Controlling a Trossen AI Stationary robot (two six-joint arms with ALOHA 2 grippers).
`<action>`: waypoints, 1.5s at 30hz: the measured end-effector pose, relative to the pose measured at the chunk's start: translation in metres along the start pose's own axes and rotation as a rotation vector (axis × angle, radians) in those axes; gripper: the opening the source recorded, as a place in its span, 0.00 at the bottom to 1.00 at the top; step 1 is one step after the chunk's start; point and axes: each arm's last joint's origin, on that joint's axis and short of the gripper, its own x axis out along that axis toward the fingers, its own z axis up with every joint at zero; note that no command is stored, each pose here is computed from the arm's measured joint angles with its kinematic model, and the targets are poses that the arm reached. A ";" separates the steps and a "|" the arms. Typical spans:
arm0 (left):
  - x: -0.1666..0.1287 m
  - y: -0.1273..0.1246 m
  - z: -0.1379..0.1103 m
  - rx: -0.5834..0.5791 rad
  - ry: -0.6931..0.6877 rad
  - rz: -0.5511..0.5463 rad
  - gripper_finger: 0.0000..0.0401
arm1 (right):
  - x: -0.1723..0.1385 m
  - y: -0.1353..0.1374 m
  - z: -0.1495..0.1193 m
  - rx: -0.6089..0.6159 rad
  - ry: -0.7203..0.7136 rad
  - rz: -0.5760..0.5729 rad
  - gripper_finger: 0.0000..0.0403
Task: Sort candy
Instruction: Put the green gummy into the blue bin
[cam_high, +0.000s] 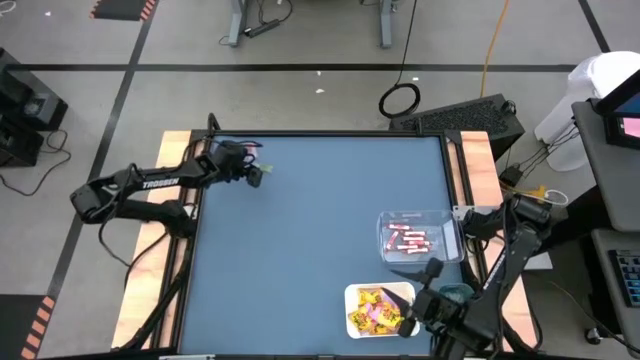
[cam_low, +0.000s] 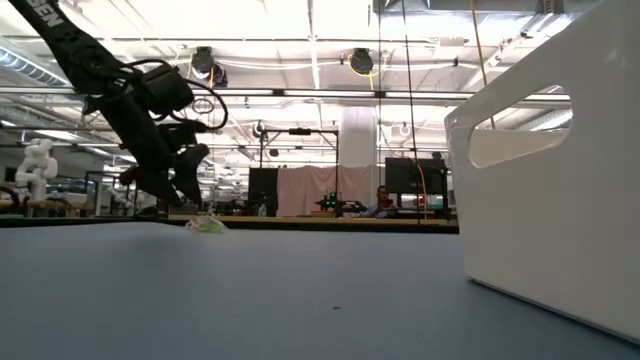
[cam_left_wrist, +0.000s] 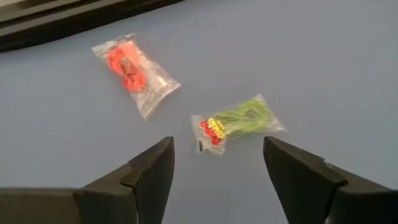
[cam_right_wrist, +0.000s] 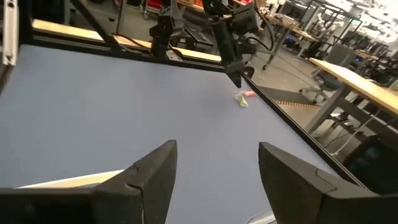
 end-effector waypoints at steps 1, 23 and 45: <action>0.002 0.000 0.000 0.001 0.004 0.000 0.62 | 0.002 0.001 -0.001 -0.005 0.002 -0.005 0.53; 0.031 -0.011 -0.009 0.128 0.097 -0.213 0.62 | 0.007 0.002 -0.001 -0.021 0.005 -0.019 0.53; 0.025 -0.037 -0.016 0.358 -0.012 -0.053 0.62 | 0.007 0.002 -0.001 -0.021 0.003 -0.020 0.53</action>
